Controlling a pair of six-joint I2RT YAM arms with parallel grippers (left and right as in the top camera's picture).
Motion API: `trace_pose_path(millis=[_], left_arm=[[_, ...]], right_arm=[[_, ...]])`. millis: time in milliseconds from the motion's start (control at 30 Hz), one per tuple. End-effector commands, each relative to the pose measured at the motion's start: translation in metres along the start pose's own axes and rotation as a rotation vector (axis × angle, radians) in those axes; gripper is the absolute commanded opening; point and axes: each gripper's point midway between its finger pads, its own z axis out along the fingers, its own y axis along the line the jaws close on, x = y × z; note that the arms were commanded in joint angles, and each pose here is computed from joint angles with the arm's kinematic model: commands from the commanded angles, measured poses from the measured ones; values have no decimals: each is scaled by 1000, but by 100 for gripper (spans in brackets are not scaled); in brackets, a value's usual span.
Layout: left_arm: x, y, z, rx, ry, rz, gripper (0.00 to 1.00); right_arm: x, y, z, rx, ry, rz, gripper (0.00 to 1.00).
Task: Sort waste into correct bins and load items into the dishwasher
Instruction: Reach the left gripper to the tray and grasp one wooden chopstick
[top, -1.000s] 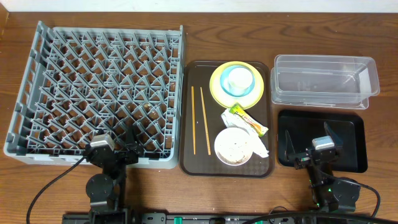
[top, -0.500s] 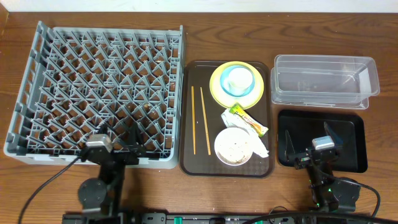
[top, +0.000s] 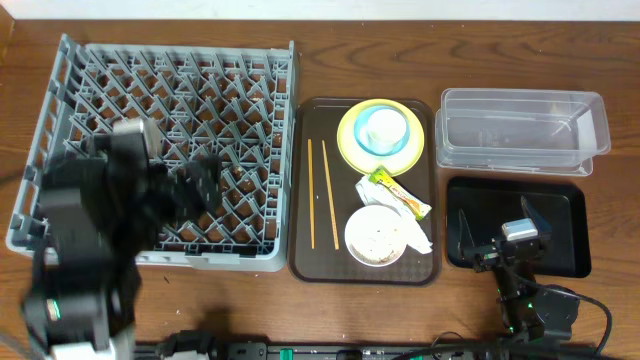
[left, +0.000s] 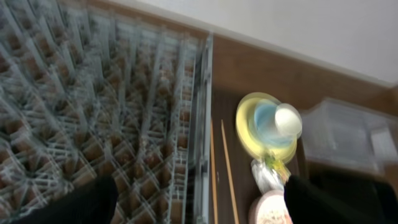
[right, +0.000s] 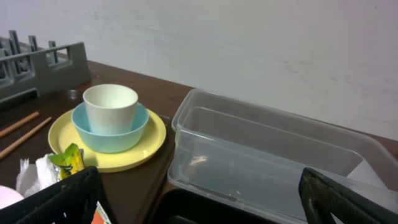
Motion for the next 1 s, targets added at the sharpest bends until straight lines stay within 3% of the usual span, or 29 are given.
trace_pose_path(millis=[0, 267, 367, 433, 500, 700, 967], left_arm=[[-31, -11, 24, 44, 73, -12, 88], [8, -24, 65, 201, 354, -141, 86], [25, -25, 66, 196, 432, -166, 70], [37, -25, 69, 179, 469, -157, 52], [50, -26, 73, 160, 506, -142, 43], [93, -28, 90, 29, 598, -80, 42], [124, -58, 113, -55, 573, 52, 34]], right_arm=[[1, 2, 0, -5, 0, 14, 99], [1, 2, 0, -5, 1, 14, 99], [1, 2, 0, -5, 0, 14, 99], [1, 2, 0, -5, 1, 14, 99], [1, 2, 0, -5, 1, 14, 99], [1, 2, 0, -5, 0, 14, 99], [1, 2, 0, -5, 1, 14, 99]])
